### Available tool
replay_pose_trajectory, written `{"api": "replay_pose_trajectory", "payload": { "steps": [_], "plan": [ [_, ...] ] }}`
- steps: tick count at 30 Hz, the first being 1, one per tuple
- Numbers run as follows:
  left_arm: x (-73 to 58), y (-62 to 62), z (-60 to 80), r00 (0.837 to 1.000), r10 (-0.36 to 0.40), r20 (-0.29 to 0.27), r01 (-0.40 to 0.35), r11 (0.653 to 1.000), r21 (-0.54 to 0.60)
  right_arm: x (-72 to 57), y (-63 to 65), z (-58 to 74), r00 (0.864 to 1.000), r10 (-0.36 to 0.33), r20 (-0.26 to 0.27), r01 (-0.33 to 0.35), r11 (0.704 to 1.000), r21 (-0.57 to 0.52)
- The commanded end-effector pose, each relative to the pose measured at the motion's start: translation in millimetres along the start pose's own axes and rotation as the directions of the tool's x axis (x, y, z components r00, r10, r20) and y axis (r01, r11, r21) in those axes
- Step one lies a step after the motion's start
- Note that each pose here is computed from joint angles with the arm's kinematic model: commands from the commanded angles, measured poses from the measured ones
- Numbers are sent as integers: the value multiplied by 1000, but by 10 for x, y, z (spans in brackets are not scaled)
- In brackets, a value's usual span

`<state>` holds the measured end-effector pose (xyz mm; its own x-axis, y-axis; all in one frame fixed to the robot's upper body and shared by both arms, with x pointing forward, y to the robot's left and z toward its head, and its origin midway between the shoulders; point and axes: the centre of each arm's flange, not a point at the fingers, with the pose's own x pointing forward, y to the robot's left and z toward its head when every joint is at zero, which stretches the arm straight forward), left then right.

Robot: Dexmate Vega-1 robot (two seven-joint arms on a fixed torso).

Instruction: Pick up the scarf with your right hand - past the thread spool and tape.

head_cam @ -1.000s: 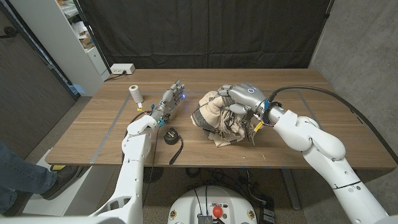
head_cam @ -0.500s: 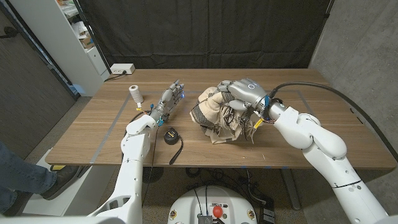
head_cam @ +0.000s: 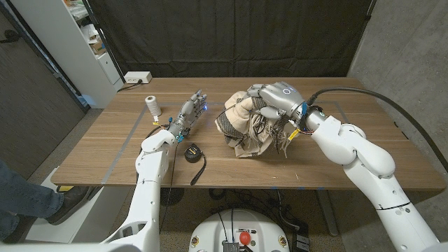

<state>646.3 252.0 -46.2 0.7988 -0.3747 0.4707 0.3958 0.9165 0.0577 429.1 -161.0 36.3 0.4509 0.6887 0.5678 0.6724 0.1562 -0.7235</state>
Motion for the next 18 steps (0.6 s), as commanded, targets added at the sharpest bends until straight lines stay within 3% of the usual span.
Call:
{"api": "replay_pose_trajectory", "payload": {
  "steps": [1,18],
  "plan": [
    [-24,-24,12,1000,-2,7,2,1000,-5,-30,-155,-28,999,-48,-14,47,999,-18],
    [-39,-29,35,1000,3,7,-3,1000,2,-67,-320,-65,994,-104,-26,103,994,-43]
  ]
}}
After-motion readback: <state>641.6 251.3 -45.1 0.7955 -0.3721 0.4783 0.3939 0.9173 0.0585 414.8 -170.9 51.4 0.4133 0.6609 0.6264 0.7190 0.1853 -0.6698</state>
